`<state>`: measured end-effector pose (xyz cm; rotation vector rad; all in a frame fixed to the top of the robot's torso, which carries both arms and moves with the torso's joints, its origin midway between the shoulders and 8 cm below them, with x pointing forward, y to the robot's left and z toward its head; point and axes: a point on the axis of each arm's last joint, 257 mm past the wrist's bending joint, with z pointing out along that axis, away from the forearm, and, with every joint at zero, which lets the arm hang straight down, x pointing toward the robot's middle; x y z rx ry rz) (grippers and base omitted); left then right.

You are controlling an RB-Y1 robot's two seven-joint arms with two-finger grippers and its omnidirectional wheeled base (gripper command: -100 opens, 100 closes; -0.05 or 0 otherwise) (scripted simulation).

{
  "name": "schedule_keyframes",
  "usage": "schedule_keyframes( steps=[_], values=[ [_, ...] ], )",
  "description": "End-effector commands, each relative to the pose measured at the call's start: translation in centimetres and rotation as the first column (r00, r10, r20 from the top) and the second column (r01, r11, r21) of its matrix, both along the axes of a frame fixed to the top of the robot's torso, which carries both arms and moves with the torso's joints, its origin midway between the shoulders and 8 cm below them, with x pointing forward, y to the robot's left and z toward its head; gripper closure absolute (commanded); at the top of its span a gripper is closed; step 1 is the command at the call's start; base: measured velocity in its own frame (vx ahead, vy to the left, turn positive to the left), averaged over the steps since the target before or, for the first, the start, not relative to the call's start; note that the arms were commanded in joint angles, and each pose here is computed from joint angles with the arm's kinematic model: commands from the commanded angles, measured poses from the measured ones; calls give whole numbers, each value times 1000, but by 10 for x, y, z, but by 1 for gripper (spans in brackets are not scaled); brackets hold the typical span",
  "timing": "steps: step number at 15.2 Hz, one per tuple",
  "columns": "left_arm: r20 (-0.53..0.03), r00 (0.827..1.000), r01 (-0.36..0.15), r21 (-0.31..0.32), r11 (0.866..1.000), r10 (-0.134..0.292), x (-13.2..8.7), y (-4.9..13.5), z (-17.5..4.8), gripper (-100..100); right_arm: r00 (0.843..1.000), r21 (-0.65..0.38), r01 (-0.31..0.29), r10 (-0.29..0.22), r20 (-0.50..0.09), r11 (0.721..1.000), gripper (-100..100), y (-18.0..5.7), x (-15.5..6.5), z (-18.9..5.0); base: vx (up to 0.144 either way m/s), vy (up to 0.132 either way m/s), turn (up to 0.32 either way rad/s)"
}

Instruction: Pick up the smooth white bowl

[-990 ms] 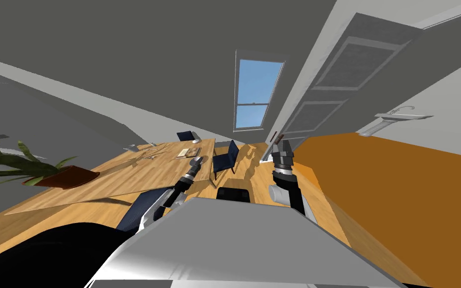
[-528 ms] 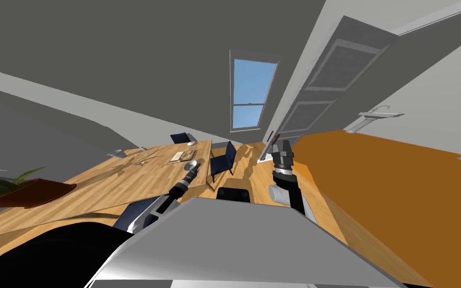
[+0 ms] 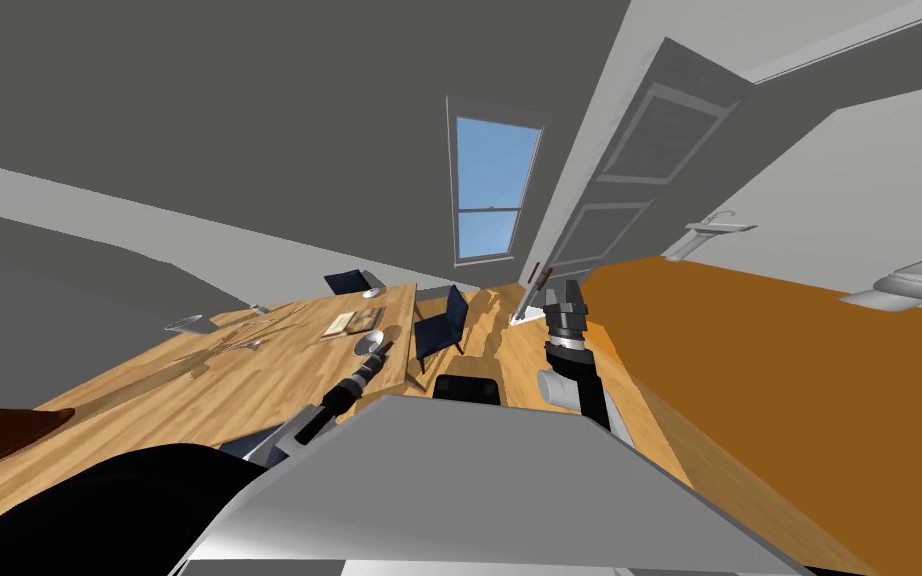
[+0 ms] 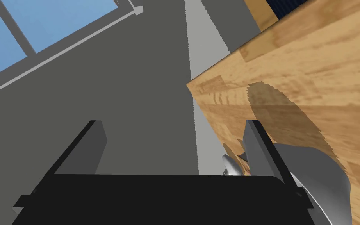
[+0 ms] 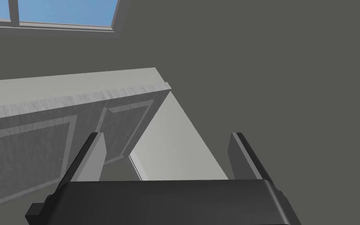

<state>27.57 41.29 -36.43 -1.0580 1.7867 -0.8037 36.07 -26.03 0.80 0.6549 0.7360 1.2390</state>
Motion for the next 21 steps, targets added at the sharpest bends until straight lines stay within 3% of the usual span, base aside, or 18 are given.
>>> schedule_keyframes(
  steps=[1,4,5,6,7,8,10,11,12,14,15,16,17,18,21],
  values=[
    [-75,997,-19,11,1000,20,-22,22,-19,-100,1000,0,0,0,0,1000,0,0,0,0,106,31,-126],
    [-139,989,-41,26,999,44,-43,41,-36,-100,1000,0,0,0,0,1000,0,0,0,0,92,41,-114],
    [-187,981,-54,37,998,60,-59,54,-46,-100,1000,0,0,0,0,1000,0,0,0,0,95,38,-112],
    [-192,979,-57,40,998,64,-61,57,-48,-100,1000,0,0,0,0,1000,0,0,0,0,90,31,-94],
    [-239,967,-72,54,996,83,-79,72,-57,-100,1000,0,0,0,0,1000,0,0,0,0,88,27,-113],
    [-241,967,-73,54,996,84,-79,72,-58,-100,1000,0,0,0,0,1000,0,0,0,0,79,26,-90],
    [-329,936,-103,87,991,126,-116,102,-73,-100,1000,0,0,0,0,1000,0,0,0,0,100,46,-161],
    [-329,936,-103,87,991,126,-116,102,-73,-100,1000,0,0,0,0,1000,0,0,0,0,111,68,-113],
    [-368,918,-117,104,988,148,-134,117,-79,-100,1000,0,0,0,0,1000,0,0,0,0,109,59,-85],
    [-368,918,-117,104,988,148,-134,117,-79,-100,1000,0,0,0,0,1000,0,0,0,0,77,46,-40],
    [-402,900,-129,120,984,167,-150,129,-83,-100,1000,0,0,0,0,1000,0,0,0,0,54,31,-71],
    [-403,900,-130,121,984,169,-151,130,-83,-100,1000,0,0,0,0,1000,0,0,0,0,52,32,-81],
    [-434,881,-141,137,980,188,-166,142,-86,-100,1000,0,0,0,0,1000,0,0,0,0,60,31,-88],
    [-435,881,-142,138,980,189,-167,143,-87,-100,1000,0,0,0,0,1000,0,0,0,0,60,33,-65],
    [-510,825,-170,185,968,243,-210,175,-92,-100,1000,0,0,0,0,1000,0,0,0,0,79,57,-116]
  ],
)
